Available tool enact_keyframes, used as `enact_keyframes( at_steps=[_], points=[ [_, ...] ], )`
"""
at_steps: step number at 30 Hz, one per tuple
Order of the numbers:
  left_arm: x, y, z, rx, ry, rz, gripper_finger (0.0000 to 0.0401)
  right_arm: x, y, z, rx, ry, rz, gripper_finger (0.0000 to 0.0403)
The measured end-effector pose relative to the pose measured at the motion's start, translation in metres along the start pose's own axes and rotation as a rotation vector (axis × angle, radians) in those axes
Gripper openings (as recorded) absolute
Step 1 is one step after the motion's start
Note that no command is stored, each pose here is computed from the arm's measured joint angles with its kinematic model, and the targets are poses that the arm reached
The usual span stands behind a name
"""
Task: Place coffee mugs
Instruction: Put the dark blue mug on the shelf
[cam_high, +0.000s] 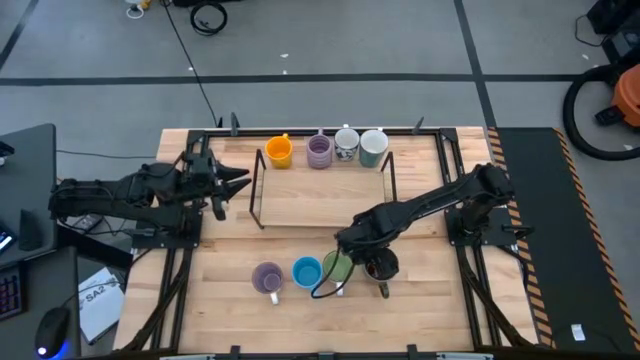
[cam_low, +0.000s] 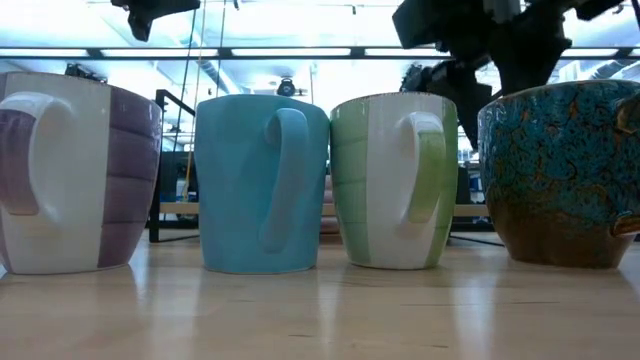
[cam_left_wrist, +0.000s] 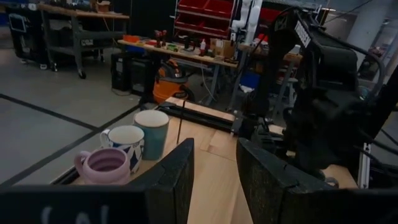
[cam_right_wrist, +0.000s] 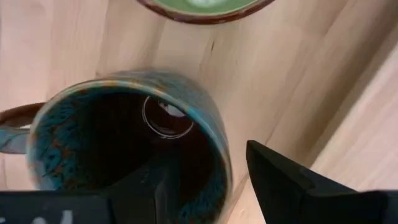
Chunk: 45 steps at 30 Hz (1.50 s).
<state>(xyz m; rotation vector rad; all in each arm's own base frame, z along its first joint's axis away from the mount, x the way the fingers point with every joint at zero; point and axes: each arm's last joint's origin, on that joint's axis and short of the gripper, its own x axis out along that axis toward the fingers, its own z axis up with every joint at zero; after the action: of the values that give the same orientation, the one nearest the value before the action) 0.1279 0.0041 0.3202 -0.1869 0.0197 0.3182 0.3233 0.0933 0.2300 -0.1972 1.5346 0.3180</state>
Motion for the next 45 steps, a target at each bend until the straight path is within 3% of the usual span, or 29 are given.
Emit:
enact_keyframes(
  at_steps=[7,23,34,45],
  points=[
    [0.000,-0.001,-0.002,-0.013,0.027,-0.033,0.0125,0.019,-0.003,0.006,-0.018,0.057,0.009,0.0171],
    [0.000,-0.002,-0.003,-0.016,0.045,-0.071,0.0125,0.023,-0.008,0.008,0.028,0.057,-0.006,0.0051],
    [0.000,-0.002,-0.004,-0.015,0.049,-0.069,0.0125,0.020,-0.009,0.001,0.027,0.124,-0.082,0.0052],
    [0.000,-0.001,-0.004,-0.035,0.049,-0.067,0.0125,-0.013,-0.028,-0.011,0.059,0.016,-0.153,0.0051]
  ],
)
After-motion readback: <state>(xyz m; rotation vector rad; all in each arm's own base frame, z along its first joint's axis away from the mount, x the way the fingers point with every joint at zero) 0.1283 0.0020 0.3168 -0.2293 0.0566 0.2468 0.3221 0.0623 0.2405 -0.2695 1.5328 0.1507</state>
